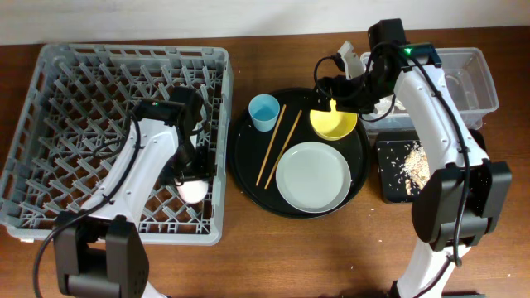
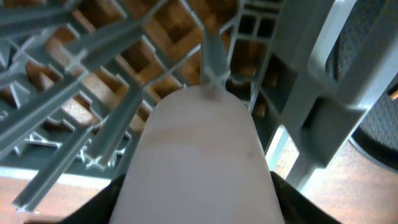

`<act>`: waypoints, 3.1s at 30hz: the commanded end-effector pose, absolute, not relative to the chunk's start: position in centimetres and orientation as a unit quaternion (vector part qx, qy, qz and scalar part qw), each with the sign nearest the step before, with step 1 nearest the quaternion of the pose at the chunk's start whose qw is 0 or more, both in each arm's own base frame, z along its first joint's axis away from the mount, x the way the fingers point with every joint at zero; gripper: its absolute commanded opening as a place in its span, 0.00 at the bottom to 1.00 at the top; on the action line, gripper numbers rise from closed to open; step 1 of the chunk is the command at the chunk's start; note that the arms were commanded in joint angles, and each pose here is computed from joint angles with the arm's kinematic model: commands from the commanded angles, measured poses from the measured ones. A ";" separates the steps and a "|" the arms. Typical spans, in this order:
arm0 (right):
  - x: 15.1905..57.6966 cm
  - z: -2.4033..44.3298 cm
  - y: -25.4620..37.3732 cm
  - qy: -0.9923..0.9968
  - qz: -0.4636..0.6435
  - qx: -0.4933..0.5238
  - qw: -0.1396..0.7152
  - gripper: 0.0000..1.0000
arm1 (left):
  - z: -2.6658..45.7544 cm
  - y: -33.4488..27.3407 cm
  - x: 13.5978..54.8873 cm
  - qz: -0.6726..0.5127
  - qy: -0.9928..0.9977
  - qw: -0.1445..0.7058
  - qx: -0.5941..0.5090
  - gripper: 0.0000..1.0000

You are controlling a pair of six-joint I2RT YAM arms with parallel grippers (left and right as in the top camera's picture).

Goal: Sort waste into correct bins and load items into the dishwasher rack

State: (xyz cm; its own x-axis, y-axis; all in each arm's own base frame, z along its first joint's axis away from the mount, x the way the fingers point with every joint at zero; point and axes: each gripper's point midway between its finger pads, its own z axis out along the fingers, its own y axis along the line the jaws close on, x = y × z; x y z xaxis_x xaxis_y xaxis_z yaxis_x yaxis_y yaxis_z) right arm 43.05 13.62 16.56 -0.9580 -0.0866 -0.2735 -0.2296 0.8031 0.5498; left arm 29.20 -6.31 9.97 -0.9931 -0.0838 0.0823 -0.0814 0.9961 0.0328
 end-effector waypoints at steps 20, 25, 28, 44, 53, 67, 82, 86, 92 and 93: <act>42.7 16.3 13.5 0.946 0.293 -0.086 0.110 0.98 | 5.3 -8.1 34.1 0.011 -1.000 -0.003 0.024 0.86; 42.7 16.3 13.5 0.946 0.293 -0.086 0.110 0.98 | 5.4 -8.6 36.1 0.022 -0.999 -0.043 0.024 0.86; 42.6 16.3 13.5 0.946 0.293 -0.086 0.109 0.98 | 5.6 -8.8 37.1 0.028 -0.997 -0.064 0.023 0.86; 45.6 24.9 7.4 0.942 0.256 -0.037 0.215 0.99 | 20.0 -16.6 48.0 0.123 -0.956 -0.252 -0.089 0.93; 44.6 24.5 7.0 0.947 0.258 -0.026 0.192 1.00 | 14.5 -23.4 50.6 0.114 -0.953 -0.245 -0.138 0.91; 44.5 24.3 6.7 0.950 0.249 -0.023 0.187 0.98 | 10.4 -22.6 49.7 0.077 -0.971 -0.195 -0.113 0.58; 50.3 17.4 16.5 0.961 0.180 0.026 0.209 0.72 | 19.0 -15.9 51.2 0.102 -0.971 -0.216 -0.010 0.57; 50.2 12.7 19.0 0.970 0.176 0.020 0.167 0.67 | 19.2 -12.7 52.0 0.146 -0.967 -0.206 0.029 0.57; 49.0 7.7 21.8 0.979 0.165 -0.001 0.118 0.50 | 19.1 -10.5 52.2 0.142 -0.968 -0.201 0.051 0.58; 49.0 7.3 21.9 0.980 0.163 -0.001 0.114 0.45 | 19.1 -10.5 52.2 0.142 -0.968 -0.201 0.051 0.61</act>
